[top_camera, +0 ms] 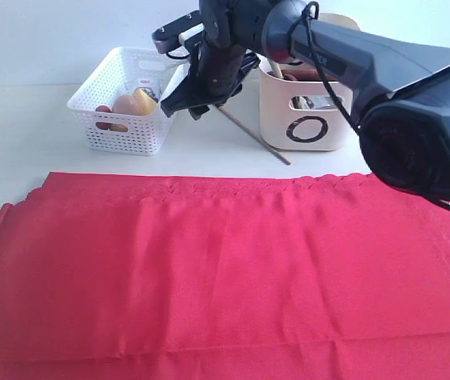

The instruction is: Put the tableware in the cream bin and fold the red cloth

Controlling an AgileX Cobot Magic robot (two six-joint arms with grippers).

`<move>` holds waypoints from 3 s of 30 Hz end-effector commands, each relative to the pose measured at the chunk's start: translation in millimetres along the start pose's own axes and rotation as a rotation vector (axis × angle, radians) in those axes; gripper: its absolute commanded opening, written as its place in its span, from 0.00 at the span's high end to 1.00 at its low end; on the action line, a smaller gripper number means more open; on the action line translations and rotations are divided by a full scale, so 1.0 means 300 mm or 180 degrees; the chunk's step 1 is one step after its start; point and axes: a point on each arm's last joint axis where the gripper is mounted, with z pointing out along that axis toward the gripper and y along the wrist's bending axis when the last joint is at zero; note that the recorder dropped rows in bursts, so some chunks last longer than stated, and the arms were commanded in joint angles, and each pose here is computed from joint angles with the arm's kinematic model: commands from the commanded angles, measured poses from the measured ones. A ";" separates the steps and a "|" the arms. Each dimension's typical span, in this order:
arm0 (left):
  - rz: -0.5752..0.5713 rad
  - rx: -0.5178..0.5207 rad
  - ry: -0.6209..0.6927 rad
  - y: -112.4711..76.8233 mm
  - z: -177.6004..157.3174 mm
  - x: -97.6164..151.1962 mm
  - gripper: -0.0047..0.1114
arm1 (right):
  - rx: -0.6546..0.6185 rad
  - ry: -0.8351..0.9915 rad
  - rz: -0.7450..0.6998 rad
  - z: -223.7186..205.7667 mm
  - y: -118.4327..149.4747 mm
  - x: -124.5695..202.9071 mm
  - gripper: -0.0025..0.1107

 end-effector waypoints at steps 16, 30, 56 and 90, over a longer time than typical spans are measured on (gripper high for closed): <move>0.0005 0.0002 -0.0017 0.000 -0.001 0.002 0.96 | 0.0607 0.0013 0.0707 0.087 -0.119 0.032 0.57; 0.0005 0.0002 -0.0017 0.000 -0.001 0.002 0.96 | 0.0133 0.0176 0.0945 0.104 -0.178 0.061 0.57; 0.0005 0.0002 -0.0017 0.000 -0.001 0.002 0.96 | -0.0698 0.0644 0.0473 0.171 -0.081 0.125 0.94; 0.0005 0.0002 -0.0017 0.000 -0.001 0.002 0.96 | 0.0719 -0.0869 0.1079 -0.498 -0.598 -0.034 0.98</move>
